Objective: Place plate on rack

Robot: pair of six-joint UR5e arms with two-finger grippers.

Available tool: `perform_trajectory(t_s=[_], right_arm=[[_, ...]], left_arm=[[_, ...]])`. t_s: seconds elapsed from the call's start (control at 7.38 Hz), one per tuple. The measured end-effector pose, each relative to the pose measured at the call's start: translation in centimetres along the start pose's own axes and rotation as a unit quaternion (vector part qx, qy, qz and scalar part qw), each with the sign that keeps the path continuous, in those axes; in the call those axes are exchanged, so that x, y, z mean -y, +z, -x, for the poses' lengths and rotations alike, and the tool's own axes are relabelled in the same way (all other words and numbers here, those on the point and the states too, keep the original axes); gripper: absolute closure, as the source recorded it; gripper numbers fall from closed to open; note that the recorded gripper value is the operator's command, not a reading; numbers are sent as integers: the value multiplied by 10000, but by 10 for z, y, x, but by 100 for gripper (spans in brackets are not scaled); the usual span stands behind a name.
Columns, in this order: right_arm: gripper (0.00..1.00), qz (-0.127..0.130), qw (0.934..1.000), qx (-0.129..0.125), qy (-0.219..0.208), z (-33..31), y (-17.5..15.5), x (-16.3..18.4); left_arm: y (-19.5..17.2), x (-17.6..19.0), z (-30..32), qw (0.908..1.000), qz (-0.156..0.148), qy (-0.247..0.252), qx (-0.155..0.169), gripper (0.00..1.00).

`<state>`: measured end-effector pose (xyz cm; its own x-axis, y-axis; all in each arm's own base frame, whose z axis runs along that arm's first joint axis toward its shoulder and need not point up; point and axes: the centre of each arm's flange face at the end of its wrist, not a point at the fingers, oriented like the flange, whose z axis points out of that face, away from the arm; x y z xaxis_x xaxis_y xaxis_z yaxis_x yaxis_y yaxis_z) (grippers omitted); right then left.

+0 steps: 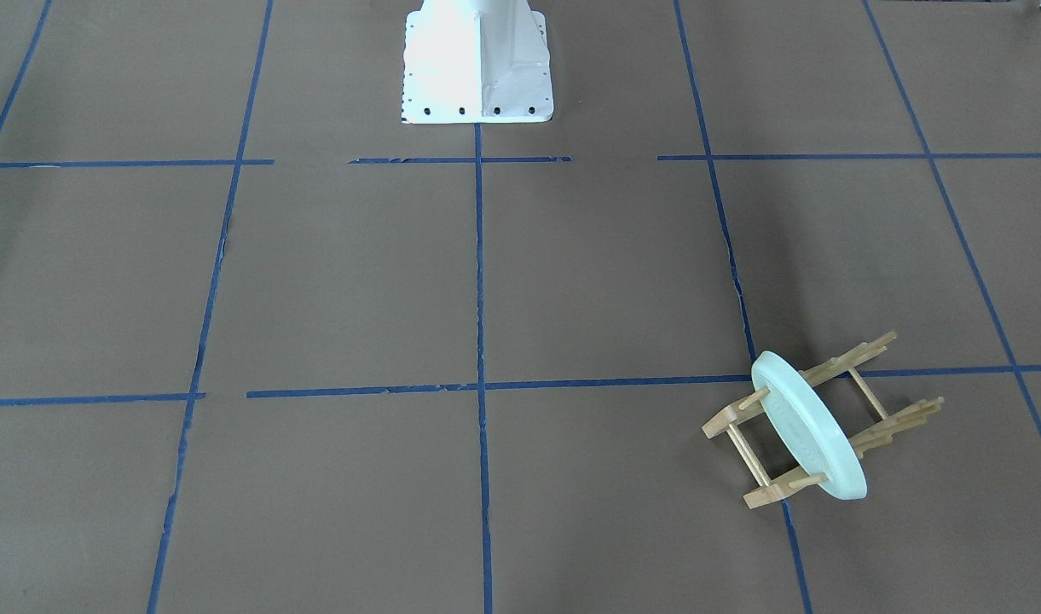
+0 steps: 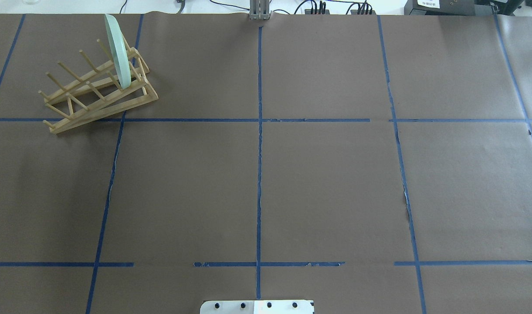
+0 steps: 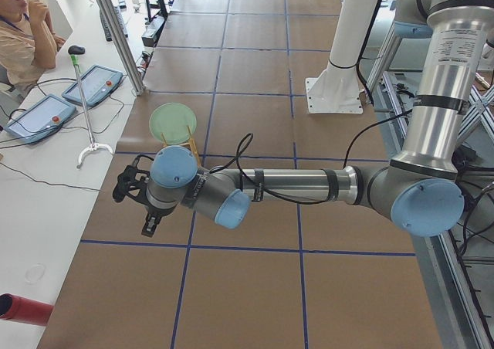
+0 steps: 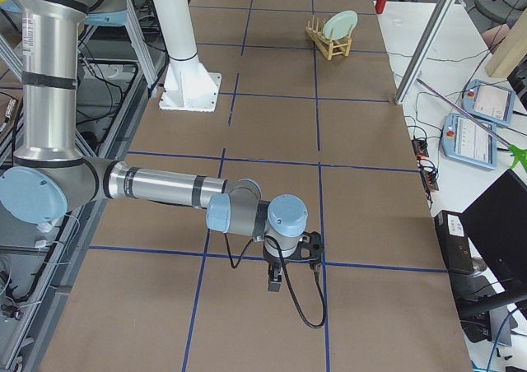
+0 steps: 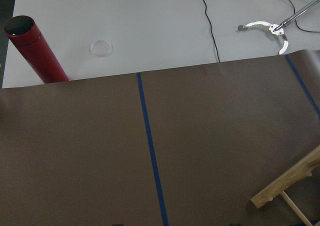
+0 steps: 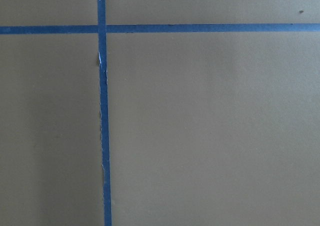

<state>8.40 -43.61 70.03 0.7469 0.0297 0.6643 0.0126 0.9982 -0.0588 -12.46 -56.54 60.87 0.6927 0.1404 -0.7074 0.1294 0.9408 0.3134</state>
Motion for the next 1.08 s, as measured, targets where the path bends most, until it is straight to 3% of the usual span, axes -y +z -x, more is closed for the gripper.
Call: perform_trajectory(t_s=[0.14, 0.54, 0.81, 1.08], right_arm=[[0, 1, 10000, 0, 0, 0, 0, 0], [0, -1, 10000, 0, 0, 0, 0, 0], [0, 2, 10000, 0, 1, 0, 0, 0], [0, 4, 10000, 0, 4, 0, 0, 0]], left_arm=[[0, -10, 0, 9994, 338, -106, 20, 0], [15, -55, -10, 9958, 852, -345, -2, 0], [23, -66, -27, 9950, 965, -244, 54, 0], [13, -66, -41, 9952, 889, -42, 419, 0]])
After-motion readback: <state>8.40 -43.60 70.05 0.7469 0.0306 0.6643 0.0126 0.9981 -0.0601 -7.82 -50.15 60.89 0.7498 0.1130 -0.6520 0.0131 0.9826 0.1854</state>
